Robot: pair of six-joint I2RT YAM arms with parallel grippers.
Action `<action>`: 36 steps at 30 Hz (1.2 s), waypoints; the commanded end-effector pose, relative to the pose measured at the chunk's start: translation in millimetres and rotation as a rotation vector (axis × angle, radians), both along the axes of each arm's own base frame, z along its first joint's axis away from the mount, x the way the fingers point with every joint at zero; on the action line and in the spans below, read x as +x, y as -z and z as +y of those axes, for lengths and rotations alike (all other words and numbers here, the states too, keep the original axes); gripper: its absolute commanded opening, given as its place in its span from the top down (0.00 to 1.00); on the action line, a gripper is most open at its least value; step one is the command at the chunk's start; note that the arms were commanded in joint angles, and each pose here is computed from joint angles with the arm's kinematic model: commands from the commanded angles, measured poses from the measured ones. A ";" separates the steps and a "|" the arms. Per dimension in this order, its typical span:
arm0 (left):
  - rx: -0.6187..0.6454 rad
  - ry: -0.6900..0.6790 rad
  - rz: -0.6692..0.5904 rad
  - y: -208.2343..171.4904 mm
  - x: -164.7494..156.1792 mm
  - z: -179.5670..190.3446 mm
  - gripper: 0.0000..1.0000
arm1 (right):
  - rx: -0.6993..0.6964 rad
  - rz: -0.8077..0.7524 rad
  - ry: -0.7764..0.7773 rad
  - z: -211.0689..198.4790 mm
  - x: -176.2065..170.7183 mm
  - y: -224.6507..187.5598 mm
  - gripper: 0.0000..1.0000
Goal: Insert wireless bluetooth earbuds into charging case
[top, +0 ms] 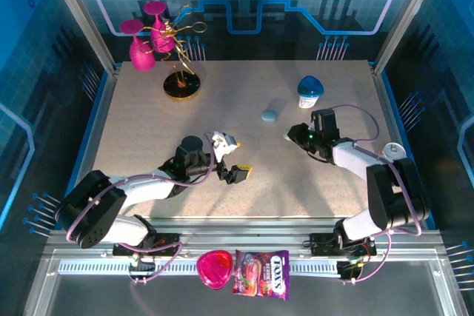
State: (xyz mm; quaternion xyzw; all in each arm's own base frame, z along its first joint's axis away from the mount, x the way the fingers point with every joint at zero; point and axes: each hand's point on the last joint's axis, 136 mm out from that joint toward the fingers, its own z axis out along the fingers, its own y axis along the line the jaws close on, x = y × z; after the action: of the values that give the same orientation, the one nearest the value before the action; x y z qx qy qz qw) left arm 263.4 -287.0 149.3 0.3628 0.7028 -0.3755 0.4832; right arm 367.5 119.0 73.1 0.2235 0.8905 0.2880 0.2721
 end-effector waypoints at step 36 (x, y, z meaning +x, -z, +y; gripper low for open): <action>0.065 -0.621 -0.131 -31.5 68.2 127.2 0.01 | -0.659 -0.410 -0.096 -86.5 -23.1 -85.3 0.00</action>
State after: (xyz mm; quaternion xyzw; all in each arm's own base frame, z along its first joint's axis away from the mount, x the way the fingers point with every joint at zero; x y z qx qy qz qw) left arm 319.4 -202.7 192.3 0.2318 0.7271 -0.2419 0.5992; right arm 350.5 46.6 159.1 0.0906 0.8724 0.1244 0.4639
